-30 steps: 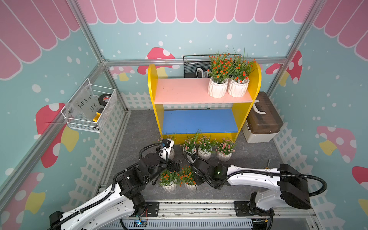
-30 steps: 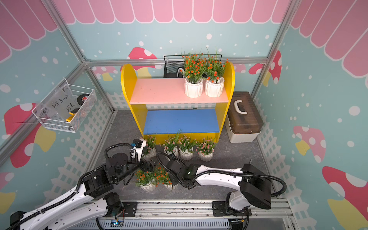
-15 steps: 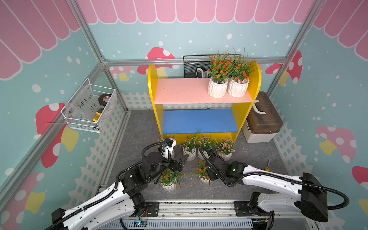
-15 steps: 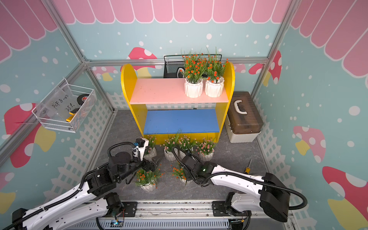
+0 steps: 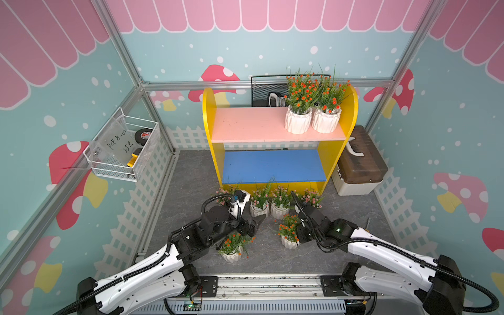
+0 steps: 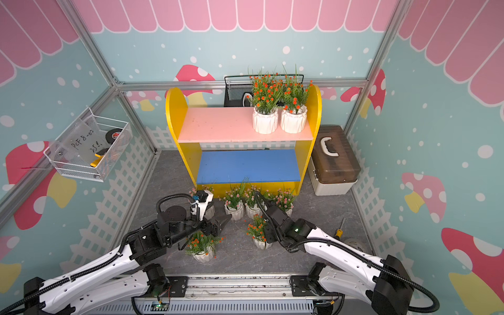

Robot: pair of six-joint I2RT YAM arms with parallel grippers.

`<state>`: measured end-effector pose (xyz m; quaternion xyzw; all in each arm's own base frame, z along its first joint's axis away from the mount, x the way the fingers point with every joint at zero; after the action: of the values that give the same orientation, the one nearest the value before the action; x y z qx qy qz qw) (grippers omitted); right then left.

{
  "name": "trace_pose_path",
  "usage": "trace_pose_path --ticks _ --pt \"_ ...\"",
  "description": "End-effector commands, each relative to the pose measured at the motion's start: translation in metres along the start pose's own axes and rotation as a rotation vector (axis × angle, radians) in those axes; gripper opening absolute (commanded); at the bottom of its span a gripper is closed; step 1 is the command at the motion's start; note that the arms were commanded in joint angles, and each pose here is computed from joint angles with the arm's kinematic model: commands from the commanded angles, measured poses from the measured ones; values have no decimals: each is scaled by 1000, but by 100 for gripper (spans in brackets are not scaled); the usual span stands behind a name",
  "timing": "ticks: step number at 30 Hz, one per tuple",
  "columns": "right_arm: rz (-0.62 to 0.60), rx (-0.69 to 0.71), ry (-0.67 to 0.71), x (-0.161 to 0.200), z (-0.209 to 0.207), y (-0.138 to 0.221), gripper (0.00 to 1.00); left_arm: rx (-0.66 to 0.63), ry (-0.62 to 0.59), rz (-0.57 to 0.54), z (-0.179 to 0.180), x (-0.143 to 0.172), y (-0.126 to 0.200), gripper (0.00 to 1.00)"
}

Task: Place the baby's breath potted plants on the rack by color
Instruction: Place the baby's breath potted plant on the rack.

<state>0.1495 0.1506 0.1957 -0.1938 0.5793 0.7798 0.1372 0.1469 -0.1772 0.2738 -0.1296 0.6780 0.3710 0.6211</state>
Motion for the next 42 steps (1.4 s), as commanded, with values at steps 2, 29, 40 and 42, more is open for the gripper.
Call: trace_pose_path --ticks 2,29,40,42 --pt "-54 -124 25 -26 13 34 3 62 -41 -11 -8 5 -6 99" --pt "-63 -296 119 -96 51 103 2 143 -216 -184 -42 -1 -27 99" --pt "-59 -361 115 -98 57 104 1 139 -243 -178 -62 -8 -57 99" --pt "-62 -366 114 -98 57 103 1 147 -245 -178 -64 -9 -61 99"
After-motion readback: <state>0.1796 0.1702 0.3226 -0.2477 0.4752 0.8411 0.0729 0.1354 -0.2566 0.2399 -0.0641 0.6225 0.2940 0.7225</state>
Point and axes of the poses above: each gripper's point midway between its finger pads, its own y axis back along the fingers, its own z axis along the line the jaws close on, x = y × z, the point moved 10 cm from there along y, back along the fingers, and after that the axes turned 14 degrees about -y, right-handed, at the moved point
